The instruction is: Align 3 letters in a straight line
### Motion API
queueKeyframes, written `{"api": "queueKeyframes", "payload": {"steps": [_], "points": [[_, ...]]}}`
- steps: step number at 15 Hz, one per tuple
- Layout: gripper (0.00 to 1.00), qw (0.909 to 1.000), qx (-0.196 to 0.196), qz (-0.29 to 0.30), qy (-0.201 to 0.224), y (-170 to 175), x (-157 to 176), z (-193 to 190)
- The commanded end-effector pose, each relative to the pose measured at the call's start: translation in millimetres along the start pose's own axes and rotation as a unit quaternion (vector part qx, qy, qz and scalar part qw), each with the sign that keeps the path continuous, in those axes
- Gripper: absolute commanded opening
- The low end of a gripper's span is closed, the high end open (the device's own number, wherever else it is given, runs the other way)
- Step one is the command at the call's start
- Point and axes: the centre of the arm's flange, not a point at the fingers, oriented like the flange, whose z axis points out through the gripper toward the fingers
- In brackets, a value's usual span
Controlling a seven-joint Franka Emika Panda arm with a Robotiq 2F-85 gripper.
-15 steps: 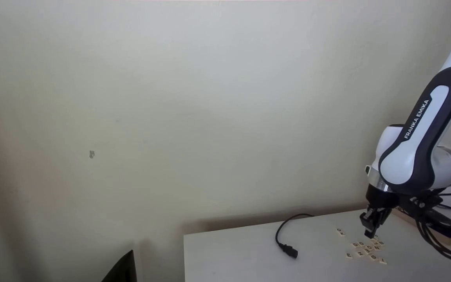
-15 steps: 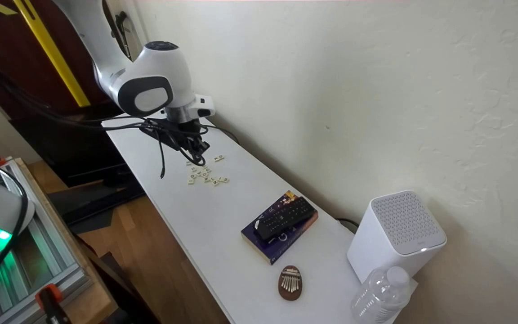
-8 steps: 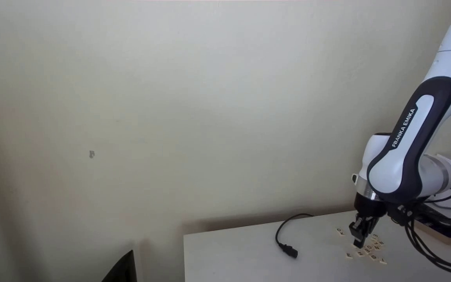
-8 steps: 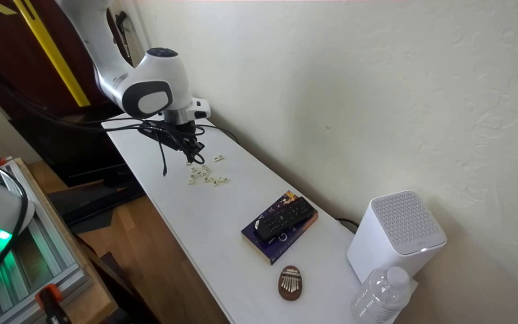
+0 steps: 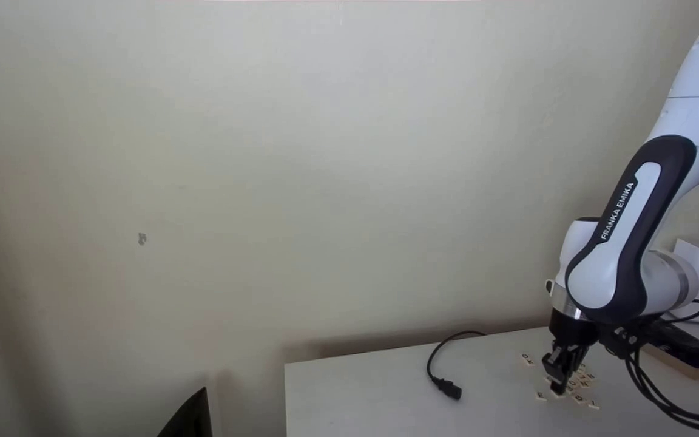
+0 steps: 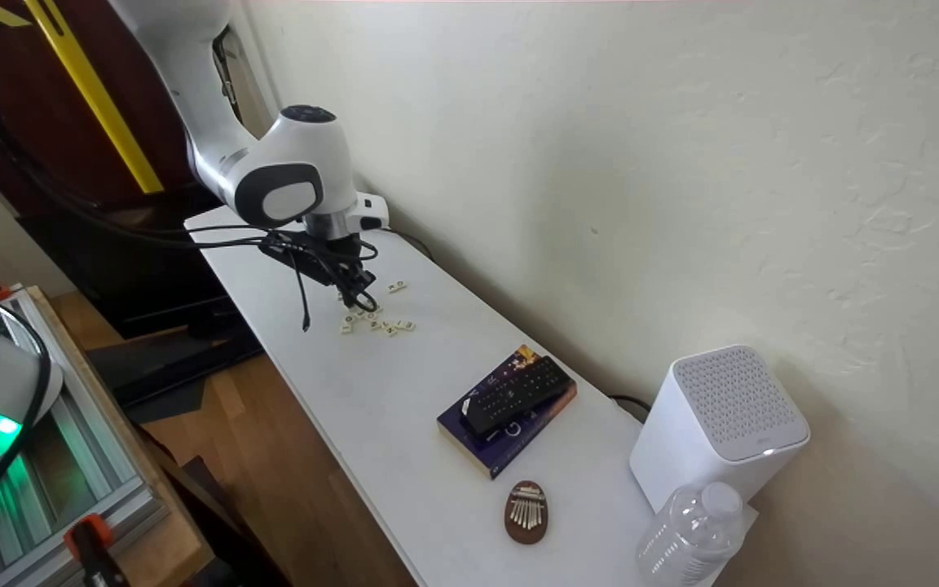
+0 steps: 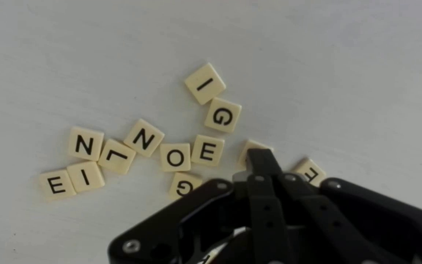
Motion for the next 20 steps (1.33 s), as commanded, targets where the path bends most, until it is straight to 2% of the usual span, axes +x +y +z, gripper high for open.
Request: {"api": "queueKeyframes", "payload": {"steps": [1, 7, 10, 18, 20], "points": [[0.00, 0.9999, 0.006, -0.004, -0.007, 7, 6, 10], [0.00, 0.9996, -0.007, 0.005, -0.025, 19, 3, 8], [0.00, 0.9995, -0.017, 0.021, -0.017, 35, -1, 4], [0.00, 0.9979, -0.038, 0.046, -0.025, 64, -15, 0], [0.00, 0.9987, -0.023, 0.044, -0.013, 63, -16, -7]]}}
